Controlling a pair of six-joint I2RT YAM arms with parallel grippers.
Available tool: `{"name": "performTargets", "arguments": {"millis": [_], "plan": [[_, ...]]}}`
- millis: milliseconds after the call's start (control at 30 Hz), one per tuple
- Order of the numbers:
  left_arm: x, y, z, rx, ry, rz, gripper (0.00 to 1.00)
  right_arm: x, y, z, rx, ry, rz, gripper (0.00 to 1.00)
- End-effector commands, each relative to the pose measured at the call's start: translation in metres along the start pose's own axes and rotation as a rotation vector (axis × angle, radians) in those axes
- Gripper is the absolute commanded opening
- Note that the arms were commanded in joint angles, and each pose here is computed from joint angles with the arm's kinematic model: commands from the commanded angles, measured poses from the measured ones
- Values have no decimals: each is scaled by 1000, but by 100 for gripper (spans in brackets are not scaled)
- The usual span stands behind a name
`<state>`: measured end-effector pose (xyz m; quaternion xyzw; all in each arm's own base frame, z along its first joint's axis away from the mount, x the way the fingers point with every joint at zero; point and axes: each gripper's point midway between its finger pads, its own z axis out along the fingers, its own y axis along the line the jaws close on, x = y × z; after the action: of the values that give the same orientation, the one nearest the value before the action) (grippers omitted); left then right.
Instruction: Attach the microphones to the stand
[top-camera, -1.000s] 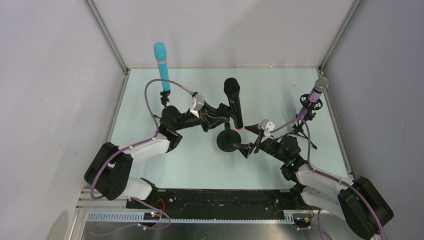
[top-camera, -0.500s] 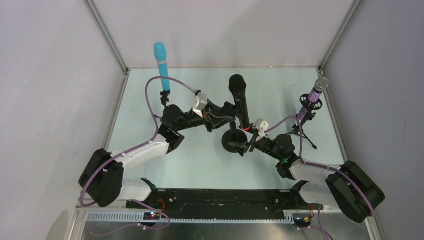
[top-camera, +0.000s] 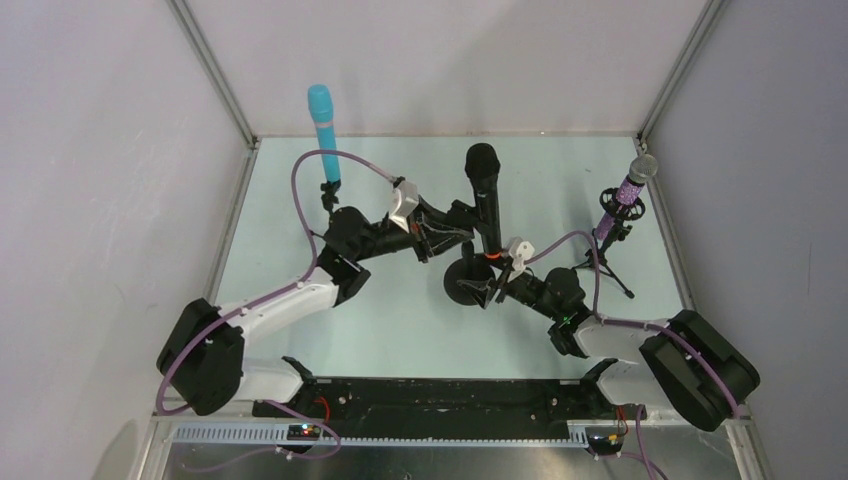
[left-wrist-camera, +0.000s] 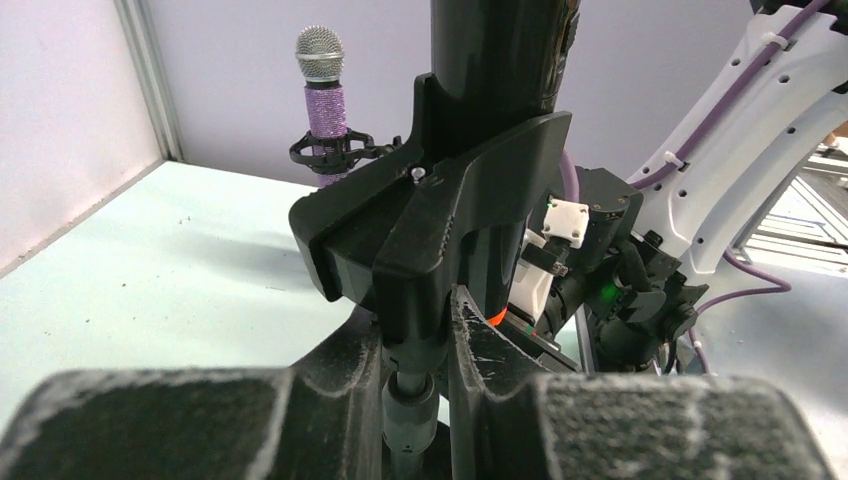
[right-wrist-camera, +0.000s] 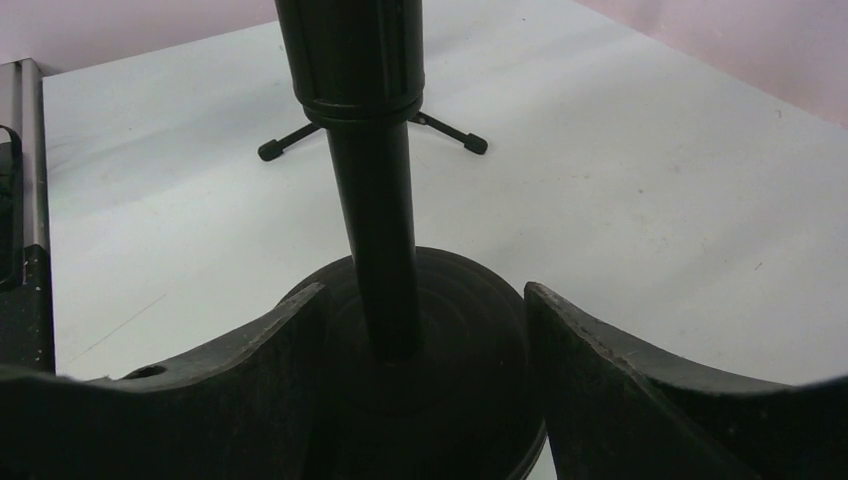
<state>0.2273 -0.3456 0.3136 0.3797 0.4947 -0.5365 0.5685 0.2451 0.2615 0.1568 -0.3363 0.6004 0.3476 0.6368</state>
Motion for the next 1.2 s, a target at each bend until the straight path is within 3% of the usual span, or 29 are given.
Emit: {"name": "performTargets", "arguments": {"millis": [0,800,1167], "plan": [[-87,-19,3,14,-204,172,0,-5,-6,8,24,-10,-35,74],[-128,-34,-4,10,-262,232,0,59,-10,1,114,159,-56,73],[-142,-55,-9,86,-274,242,0,67,-12,-1,139,147,-52,74]]}}
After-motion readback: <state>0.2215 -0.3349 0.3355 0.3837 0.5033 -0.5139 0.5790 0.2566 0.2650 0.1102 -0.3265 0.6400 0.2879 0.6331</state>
